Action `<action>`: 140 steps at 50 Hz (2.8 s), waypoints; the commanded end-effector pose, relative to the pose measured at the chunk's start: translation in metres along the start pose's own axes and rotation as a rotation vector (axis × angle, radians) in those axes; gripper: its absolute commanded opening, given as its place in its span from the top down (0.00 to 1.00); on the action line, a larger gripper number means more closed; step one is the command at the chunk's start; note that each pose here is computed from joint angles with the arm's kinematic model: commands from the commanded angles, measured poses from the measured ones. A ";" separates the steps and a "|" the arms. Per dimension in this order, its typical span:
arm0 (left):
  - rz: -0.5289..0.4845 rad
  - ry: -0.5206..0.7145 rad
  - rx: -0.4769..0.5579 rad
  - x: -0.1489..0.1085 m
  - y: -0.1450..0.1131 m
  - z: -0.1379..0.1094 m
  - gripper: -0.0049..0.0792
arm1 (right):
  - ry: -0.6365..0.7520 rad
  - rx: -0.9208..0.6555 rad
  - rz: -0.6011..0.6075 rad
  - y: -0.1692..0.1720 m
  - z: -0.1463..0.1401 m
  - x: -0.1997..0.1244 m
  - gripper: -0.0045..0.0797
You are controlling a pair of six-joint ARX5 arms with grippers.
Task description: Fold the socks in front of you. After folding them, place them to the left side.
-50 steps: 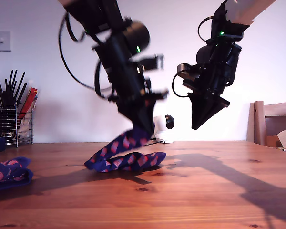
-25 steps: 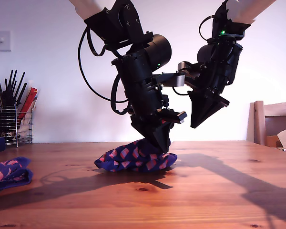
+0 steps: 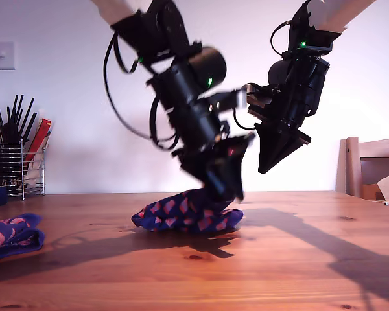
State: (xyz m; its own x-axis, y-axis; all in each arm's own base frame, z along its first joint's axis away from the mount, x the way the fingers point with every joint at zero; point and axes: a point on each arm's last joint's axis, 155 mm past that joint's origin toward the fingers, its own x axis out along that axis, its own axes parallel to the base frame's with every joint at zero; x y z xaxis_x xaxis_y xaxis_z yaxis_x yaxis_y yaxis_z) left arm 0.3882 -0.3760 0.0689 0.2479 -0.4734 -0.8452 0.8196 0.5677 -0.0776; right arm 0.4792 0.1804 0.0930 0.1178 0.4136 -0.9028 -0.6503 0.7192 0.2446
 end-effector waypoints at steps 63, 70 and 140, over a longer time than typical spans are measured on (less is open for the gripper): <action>0.094 0.051 -0.160 -0.030 0.095 -0.026 0.96 | 0.002 -0.120 0.133 0.089 0.019 0.016 0.96; 0.114 0.058 -0.191 -0.035 0.112 -0.034 0.96 | 0.024 -0.100 0.140 0.088 0.014 0.023 0.96; 0.011 0.109 -0.263 -0.014 0.115 -0.060 0.96 | 0.122 -0.081 0.167 0.081 -0.034 0.096 0.96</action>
State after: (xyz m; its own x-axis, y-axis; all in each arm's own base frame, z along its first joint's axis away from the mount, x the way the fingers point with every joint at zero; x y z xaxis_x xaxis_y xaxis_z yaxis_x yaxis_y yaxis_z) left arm 0.4558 -0.2711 0.0723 0.2549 -0.4210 -0.8705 0.6645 0.7303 -0.1586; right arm 0.4183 0.2603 0.0282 -0.0577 0.4629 -0.8845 -0.7183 0.5961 0.3588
